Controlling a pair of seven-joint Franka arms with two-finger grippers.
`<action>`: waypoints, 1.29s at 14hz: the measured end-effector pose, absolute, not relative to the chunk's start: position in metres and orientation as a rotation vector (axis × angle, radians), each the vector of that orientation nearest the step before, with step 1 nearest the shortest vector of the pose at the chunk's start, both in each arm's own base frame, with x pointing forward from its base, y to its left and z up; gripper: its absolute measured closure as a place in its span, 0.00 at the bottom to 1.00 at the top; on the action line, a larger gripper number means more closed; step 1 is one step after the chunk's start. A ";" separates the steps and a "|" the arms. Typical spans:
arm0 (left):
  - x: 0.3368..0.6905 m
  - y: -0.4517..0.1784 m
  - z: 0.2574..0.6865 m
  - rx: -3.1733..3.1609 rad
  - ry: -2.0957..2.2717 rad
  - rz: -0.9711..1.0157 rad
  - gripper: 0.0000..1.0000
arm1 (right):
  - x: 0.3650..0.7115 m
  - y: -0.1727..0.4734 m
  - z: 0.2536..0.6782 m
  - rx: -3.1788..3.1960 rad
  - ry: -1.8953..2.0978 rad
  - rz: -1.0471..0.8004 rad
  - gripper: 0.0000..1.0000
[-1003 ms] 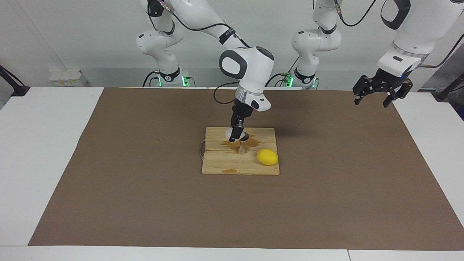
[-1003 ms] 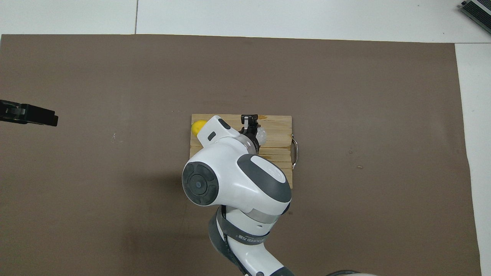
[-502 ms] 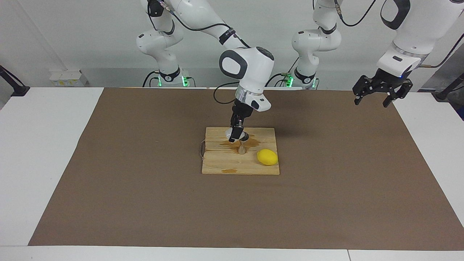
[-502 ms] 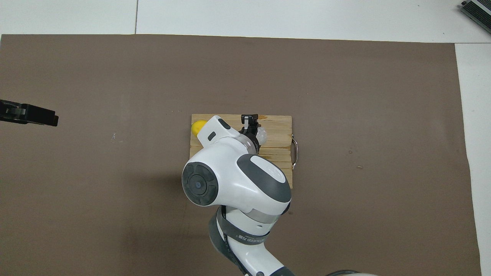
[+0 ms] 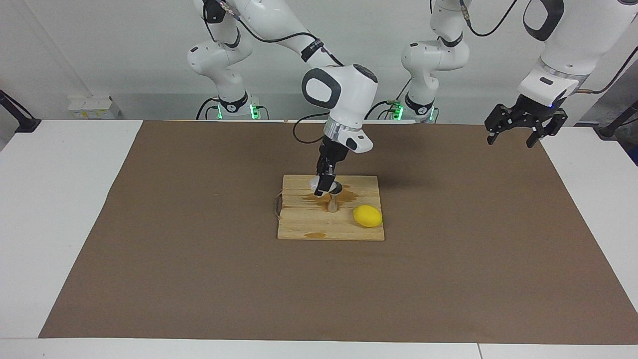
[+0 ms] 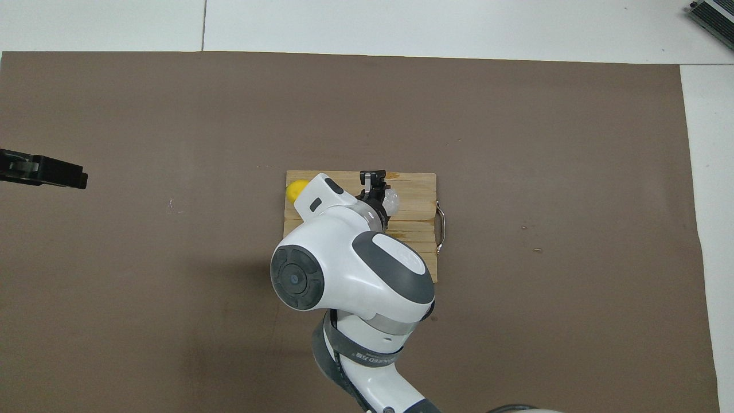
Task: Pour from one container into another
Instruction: 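Hold the glass cup tipped over the metal cup with the right gripper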
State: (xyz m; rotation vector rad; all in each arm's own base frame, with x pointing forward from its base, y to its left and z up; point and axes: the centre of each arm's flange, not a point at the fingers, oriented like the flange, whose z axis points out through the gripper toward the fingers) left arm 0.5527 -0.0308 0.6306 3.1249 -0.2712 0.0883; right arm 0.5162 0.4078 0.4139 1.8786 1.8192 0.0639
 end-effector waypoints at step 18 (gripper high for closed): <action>0.553 -0.031 0.629 3.125 -0.273 0.083 0.00 | 0.524 0.397 0.419 2.042 1.783 0.071 0.45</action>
